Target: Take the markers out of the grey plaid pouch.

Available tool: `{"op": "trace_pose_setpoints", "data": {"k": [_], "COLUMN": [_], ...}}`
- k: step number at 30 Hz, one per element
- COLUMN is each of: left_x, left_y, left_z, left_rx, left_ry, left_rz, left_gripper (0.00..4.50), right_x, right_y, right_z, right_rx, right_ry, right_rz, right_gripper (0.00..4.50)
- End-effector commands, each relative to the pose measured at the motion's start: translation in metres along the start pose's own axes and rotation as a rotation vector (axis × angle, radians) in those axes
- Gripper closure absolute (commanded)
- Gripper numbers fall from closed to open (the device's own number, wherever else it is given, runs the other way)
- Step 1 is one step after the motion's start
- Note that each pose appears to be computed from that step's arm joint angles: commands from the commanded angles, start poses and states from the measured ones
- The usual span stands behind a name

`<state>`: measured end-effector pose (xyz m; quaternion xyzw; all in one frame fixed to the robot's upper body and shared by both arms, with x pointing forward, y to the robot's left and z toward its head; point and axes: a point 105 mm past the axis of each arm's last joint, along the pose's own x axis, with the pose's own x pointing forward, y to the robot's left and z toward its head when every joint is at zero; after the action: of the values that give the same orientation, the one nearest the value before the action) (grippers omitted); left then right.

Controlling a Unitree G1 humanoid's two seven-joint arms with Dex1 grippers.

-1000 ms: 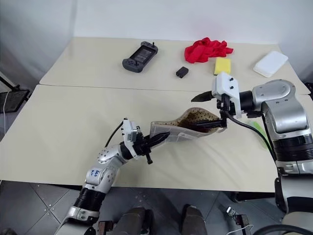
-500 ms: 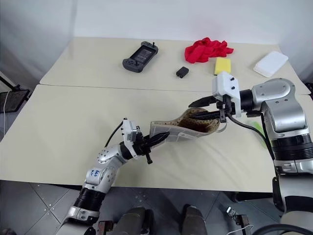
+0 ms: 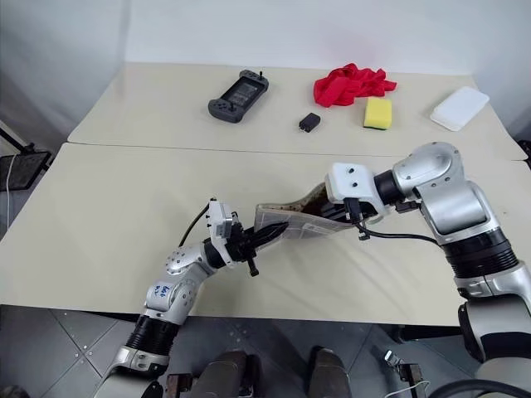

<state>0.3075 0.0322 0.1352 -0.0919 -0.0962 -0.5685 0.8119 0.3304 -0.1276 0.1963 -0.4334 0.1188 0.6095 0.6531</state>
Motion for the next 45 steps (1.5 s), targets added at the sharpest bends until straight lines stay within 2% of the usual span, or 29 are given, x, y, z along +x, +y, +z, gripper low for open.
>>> {"op": "trace_pose_setpoints", "data": {"k": [1,4,7,13,16,21,29,33,36,38,45], "left_x": [0.004,0.003,0.002,0.003,0.005,0.007,0.006,0.005,0.004,0.001,-0.007], "left_y": [-0.004,-0.003,-0.003,-0.003,-0.002,-0.003,-0.002,-0.001,0.000,0.001,0.004], "left_z": [0.004,0.005,0.004,0.004,0.004,0.003,0.003,0.004,0.004,0.005,0.004], "left_rx": [0.016,0.015,0.014,0.011,0.011,0.008,0.008,0.008,0.012,0.015,0.021], "left_ry": [-0.015,-0.016,-0.010,-0.013,-0.012,-0.012,-0.016,-0.018,-0.015,-0.014,0.002], "left_rz": [-0.022,-0.020,-0.021,-0.022,-0.027,-0.034,-0.026,-0.018,-0.014,-0.005,0.019], "left_gripper": [4.50,4.50,4.50,4.50,4.50,4.50,4.50,4.50,4.50,4.50,4.50], "right_x": [0.008,0.006,0.009,0.019,0.034,0.054,0.065,0.067,0.066,0.059,0.024], "right_y": [-0.011,-0.017,-0.019,-0.011,-0.006,-0.003,-0.002,0.002,-0.003,-0.008,-0.012], "right_z": [0.003,0.003,0.007,0.006,0.000,-0.010,-0.012,-0.013,-0.005,0.005,0.012], "right_rx": [-0.048,-0.023,-0.051,-0.042,-0.024,0.031,0.009,-0.005,-0.031,-0.053,-0.106], "right_ry": [0.058,0.086,0.104,0.131,0.146,0.196,0.234,0.229,0.183,0.125,0.055], "right_rz": [-0.061,-0.101,-0.115,-0.061,-0.021,0.028,0.048,0.066,0.026,-0.006,-0.069], "right_gripper": [4.48,4.48,3.97,2.12,1.66,1.66,1.66,2.47,3.56,3.95,3.95]}}
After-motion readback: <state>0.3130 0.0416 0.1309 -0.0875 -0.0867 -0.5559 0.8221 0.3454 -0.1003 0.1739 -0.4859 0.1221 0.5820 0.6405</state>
